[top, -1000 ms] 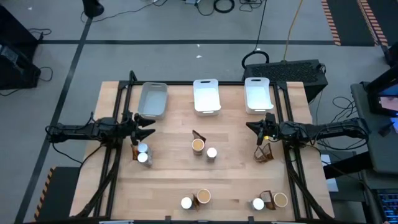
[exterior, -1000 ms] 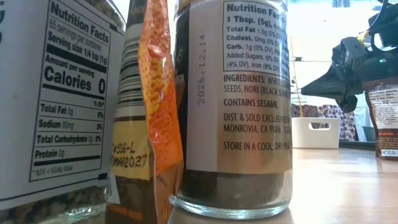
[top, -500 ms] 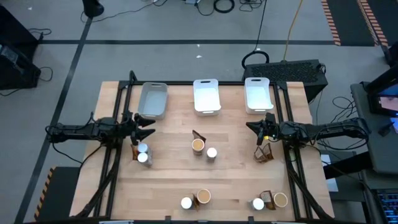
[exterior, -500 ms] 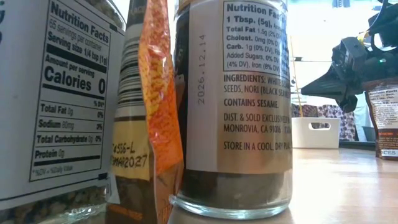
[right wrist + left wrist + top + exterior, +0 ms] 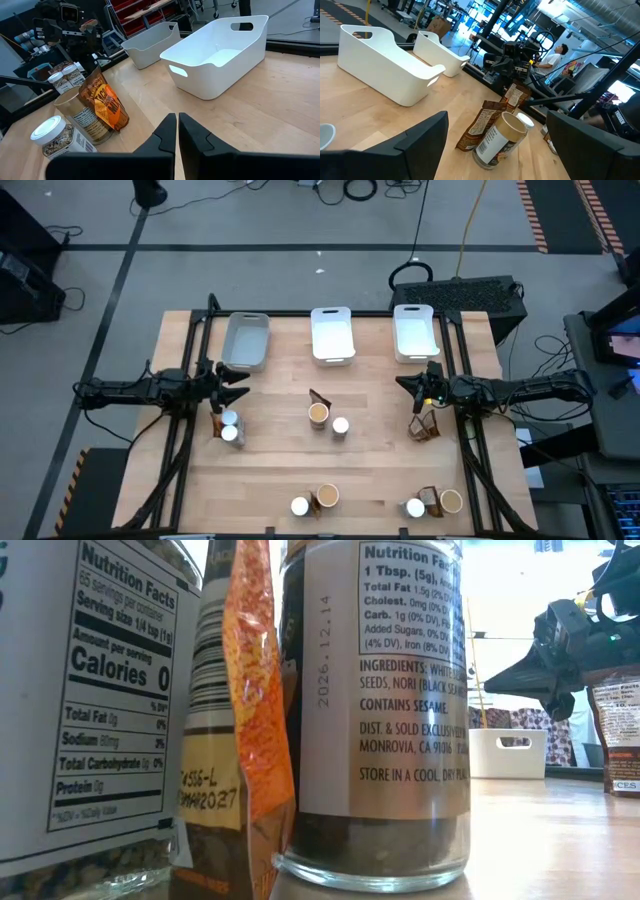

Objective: Sort spices by type

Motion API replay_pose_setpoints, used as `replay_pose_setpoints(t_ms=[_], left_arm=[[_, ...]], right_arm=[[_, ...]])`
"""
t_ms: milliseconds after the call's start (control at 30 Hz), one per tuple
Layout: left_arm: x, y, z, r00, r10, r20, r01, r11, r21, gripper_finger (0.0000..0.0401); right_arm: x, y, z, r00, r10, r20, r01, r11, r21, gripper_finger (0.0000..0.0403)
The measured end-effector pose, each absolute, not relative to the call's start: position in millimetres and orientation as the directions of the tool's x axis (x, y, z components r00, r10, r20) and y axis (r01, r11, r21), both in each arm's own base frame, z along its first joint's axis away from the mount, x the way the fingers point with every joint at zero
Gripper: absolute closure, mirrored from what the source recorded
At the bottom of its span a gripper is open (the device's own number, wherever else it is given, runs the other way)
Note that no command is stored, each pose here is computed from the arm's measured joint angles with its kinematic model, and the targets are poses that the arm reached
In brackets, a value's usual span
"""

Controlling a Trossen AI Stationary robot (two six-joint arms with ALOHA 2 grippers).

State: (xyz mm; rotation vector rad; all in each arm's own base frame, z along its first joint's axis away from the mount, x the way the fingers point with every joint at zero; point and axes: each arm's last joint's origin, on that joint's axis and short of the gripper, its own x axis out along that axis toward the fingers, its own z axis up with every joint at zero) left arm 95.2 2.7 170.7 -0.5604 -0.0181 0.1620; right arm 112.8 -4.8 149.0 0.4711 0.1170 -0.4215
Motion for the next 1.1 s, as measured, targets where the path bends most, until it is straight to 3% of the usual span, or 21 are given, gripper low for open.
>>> replay_pose_setpoints(t_ms=[967, 1100], left_arm=[[95.2, 2.7, 170.7, 0.987, 0.158, -0.028, -0.149, 0.835, -0.529, 0.0063], [95.3, 2.7, 171.3, 0.987, 0.158, -0.017, -0.152, 0.908, -0.390, 0.0063]], right_arm=[[113.1, -4.8, 150.2, 0.910, -0.367, -0.193, 0.414, 0.805, 0.424, 0.0403], [113.5, -4.8, 152.2, 0.914, -0.367, -0.173, 0.404, 0.774, 0.487, 0.0403]])
